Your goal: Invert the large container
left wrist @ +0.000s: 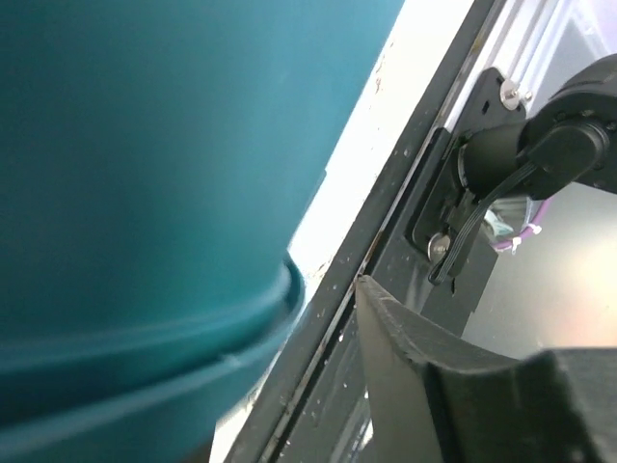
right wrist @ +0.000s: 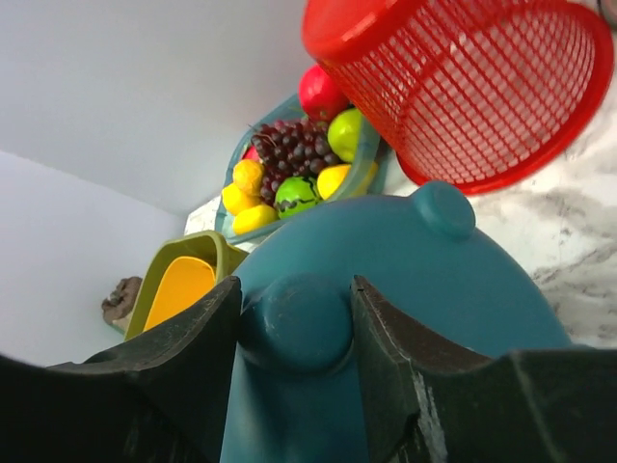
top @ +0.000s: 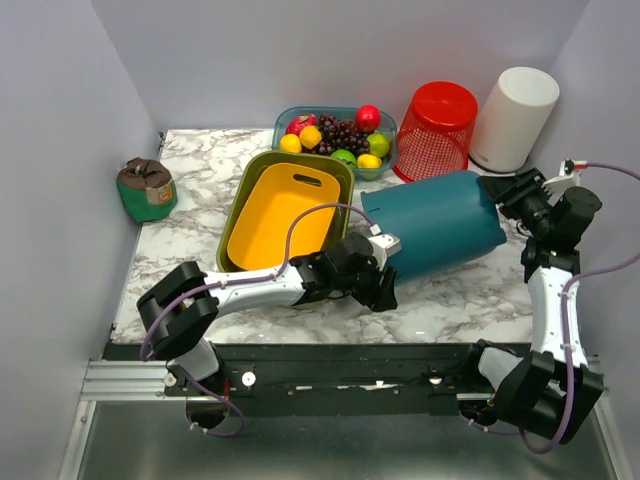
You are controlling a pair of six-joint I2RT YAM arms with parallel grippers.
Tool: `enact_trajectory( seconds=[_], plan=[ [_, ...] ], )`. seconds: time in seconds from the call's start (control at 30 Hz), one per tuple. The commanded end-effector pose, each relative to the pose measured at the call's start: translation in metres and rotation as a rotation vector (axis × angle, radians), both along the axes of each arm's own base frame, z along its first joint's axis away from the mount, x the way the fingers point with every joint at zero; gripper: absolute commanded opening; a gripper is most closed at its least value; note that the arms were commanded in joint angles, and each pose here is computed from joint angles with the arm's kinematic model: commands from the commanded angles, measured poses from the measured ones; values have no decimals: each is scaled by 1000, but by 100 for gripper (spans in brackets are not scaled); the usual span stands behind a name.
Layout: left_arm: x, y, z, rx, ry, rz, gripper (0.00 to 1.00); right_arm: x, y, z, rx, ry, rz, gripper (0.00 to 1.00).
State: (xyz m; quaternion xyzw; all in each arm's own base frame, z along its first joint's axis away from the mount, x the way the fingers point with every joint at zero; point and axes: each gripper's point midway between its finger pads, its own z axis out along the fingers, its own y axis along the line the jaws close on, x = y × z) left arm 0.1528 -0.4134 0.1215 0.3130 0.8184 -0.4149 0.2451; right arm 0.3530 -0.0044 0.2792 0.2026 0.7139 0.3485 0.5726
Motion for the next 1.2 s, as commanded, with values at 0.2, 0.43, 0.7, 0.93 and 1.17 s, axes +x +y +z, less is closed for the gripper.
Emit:
enact_trajectory(
  seconds=[0.2, 0.43, 0.7, 0.93, 1.17],
  plan=[
    [14, -66, 3, -71, 86, -69, 63, -34, 23, 58, -174, -77, 67, 38],
    [22, -87, 7, -108, 120, -64, 63, -33, 28, 38, -191, -18, 71, 39],
    [32, -60, 8, -68, 84, 23, 63, -37, 18, 9, -223, 26, 6, 52],
    [37, -38, 41, -78, -9, 72, 64, -49, 23, 57, -280, -72, 18, 67],
    [53, -16, 93, -128, -182, 153, 70, -95, 63, 85, -308, -194, 199, 93]
  ],
)
